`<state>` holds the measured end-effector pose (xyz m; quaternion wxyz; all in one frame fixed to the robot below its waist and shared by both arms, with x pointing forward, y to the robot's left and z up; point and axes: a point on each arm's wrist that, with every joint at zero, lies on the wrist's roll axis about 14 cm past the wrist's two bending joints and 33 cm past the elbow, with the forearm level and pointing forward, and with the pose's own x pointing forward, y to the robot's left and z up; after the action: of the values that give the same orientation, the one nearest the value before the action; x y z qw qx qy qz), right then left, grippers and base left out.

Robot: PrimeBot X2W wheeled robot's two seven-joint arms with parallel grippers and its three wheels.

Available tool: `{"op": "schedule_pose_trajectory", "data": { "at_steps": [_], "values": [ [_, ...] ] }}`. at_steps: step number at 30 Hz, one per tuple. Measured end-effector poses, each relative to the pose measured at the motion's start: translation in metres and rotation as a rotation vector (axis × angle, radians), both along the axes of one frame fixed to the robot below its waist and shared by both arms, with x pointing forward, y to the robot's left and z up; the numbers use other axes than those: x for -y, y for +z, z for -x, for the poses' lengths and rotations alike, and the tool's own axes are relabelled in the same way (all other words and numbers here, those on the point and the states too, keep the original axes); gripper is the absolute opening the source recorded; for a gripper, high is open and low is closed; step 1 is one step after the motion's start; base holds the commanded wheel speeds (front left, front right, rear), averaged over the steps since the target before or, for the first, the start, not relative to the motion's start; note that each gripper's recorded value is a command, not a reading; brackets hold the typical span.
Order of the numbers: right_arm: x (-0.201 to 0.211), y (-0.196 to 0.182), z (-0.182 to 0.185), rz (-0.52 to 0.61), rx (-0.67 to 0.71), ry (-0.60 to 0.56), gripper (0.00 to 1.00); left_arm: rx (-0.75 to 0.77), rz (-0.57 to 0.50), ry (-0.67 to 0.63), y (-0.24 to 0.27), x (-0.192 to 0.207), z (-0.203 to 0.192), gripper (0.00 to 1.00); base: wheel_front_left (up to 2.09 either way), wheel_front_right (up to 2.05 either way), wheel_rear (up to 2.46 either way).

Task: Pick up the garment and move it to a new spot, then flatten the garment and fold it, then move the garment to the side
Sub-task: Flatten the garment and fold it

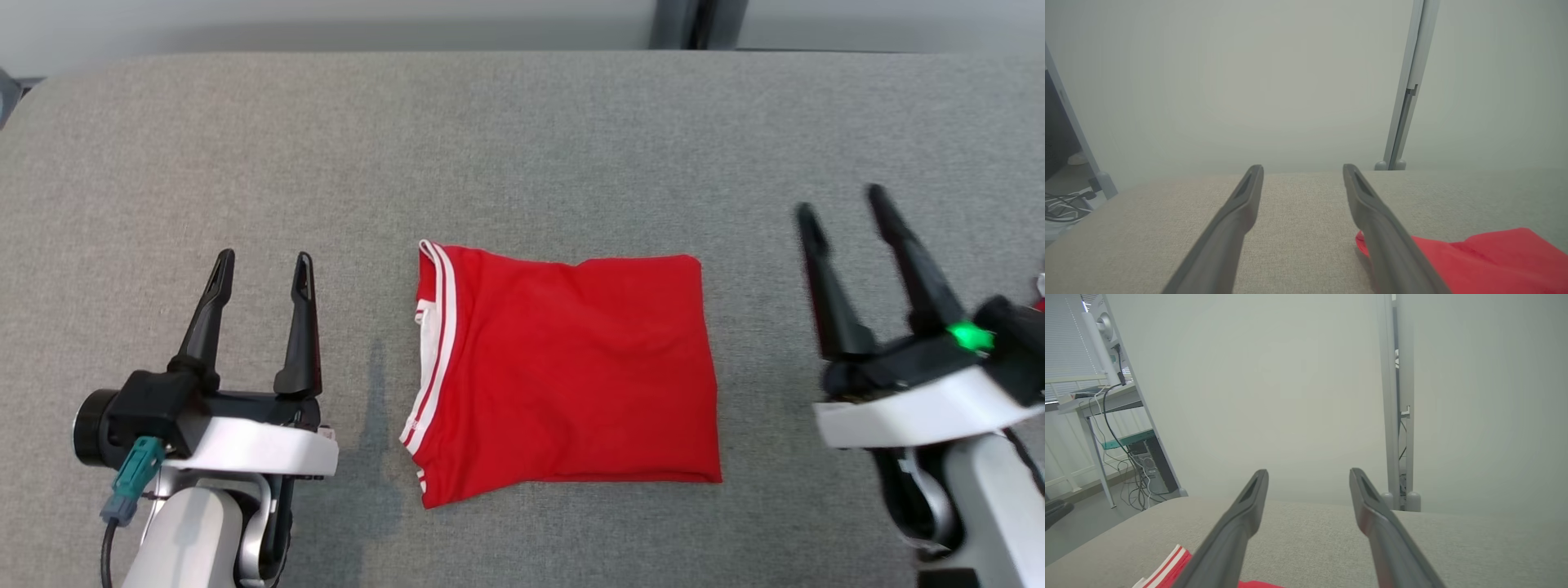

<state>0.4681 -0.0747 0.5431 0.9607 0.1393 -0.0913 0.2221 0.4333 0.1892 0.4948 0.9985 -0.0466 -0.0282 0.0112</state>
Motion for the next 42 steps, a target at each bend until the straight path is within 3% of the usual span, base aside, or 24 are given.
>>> {"op": "schedule_pose_trajectory", "data": {
  "at_steps": [6,10,27,42],
  "values": [
    [0.061,-0.002,0.017,0.081,-0.03,-0.173,1.0,0.026,0.007,0.007,0.011,-0.003,0.007,1.0,0.0,0.0,0.0],
    [0.082,-0.006,0.033,0.114,-0.063,-0.226,1.0,0.033,-0.001,0.007,0.015,-0.005,0.017,1.0,0.0,0.0,0.0],
    [0.1,-0.014,0.097,0.149,-0.137,-0.27,1.0,0.014,-0.084,-0.073,0.024,-0.006,0.072,1.0,0.0,0.0,0.0],
    [0.109,-0.012,0.112,0.144,-0.14,-0.306,1.0,0.006,-0.09,-0.072,0.028,-0.006,0.087,1.0,0.0,0.0,0.0]
  ]
}}
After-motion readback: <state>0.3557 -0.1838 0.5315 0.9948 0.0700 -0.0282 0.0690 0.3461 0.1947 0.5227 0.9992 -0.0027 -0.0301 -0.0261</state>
